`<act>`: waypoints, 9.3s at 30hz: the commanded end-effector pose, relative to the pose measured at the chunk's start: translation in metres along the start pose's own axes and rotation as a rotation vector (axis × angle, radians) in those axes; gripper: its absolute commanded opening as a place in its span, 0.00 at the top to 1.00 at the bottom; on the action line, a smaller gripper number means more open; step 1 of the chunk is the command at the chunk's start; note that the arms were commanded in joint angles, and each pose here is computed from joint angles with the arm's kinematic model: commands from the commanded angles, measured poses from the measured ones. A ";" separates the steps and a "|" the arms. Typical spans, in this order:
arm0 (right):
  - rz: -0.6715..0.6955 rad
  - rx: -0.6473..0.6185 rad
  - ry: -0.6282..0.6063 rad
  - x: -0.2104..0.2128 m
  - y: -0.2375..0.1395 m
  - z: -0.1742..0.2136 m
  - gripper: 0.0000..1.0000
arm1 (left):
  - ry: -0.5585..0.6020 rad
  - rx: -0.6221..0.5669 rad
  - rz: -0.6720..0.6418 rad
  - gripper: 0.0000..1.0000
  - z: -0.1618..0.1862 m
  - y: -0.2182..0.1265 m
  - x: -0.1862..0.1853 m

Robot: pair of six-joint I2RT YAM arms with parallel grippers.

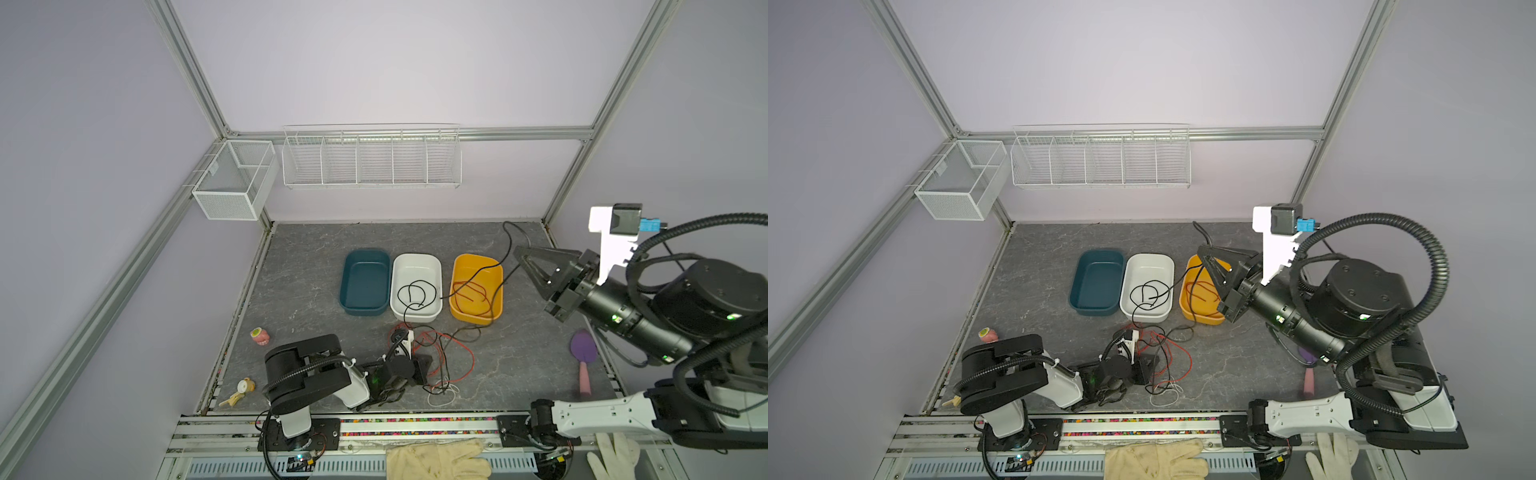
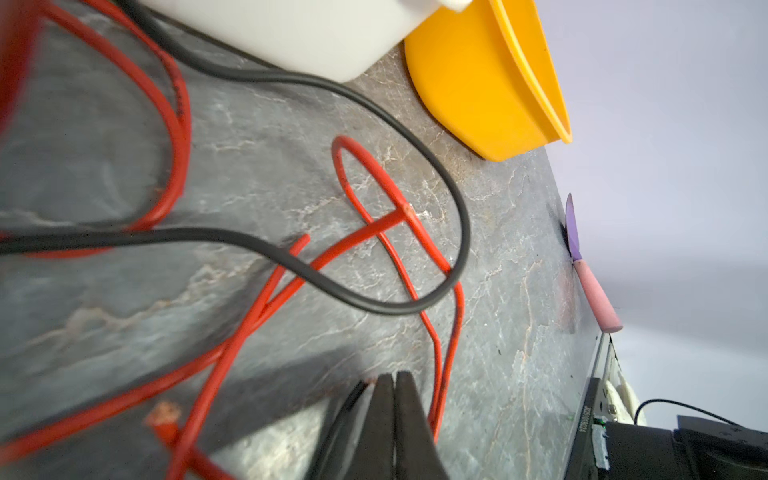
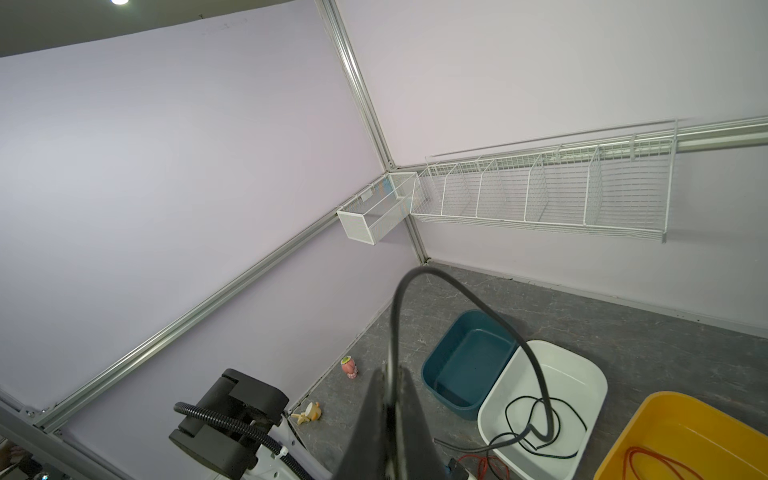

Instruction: Untangle the cables

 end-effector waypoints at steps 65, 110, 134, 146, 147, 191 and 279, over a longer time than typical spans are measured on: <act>0.267 0.539 0.214 -0.244 0.273 0.163 0.93 | 0.093 -0.045 -0.303 1.00 -0.055 -0.113 0.033; 0.554 0.647 0.246 -0.289 0.277 0.206 0.56 | 0.082 -0.039 -0.287 1.00 -0.052 -0.120 0.035; 0.113 0.709 0.055 -0.192 0.134 0.232 0.25 | 0.119 -0.028 -0.256 1.00 -0.065 -0.112 0.019; 0.032 0.808 0.074 -0.202 0.129 0.295 0.27 | 0.122 -0.029 -0.221 1.00 -0.070 -0.113 0.011; 0.027 0.818 0.069 -0.202 0.132 0.298 0.30 | 0.123 -0.028 -0.220 1.00 -0.069 -0.113 0.012; 0.393 0.259 -0.109 -0.156 0.074 0.116 0.93 | 0.143 -0.021 -0.096 0.54 -0.071 -0.101 -0.004; 1.021 0.254 0.203 -0.373 0.145 0.139 0.94 | 0.167 -0.012 -0.106 1.00 -0.067 -0.097 -0.001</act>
Point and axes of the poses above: each gripper's point midway between its finger pads, its own y axis out along the fingers, its own x axis along the line the jaws close on, z = x × y, the point moved 8 cm from there along -y, back along the fingers, and after that the axes turned 15 degrees about y, right-handed, at the moved point
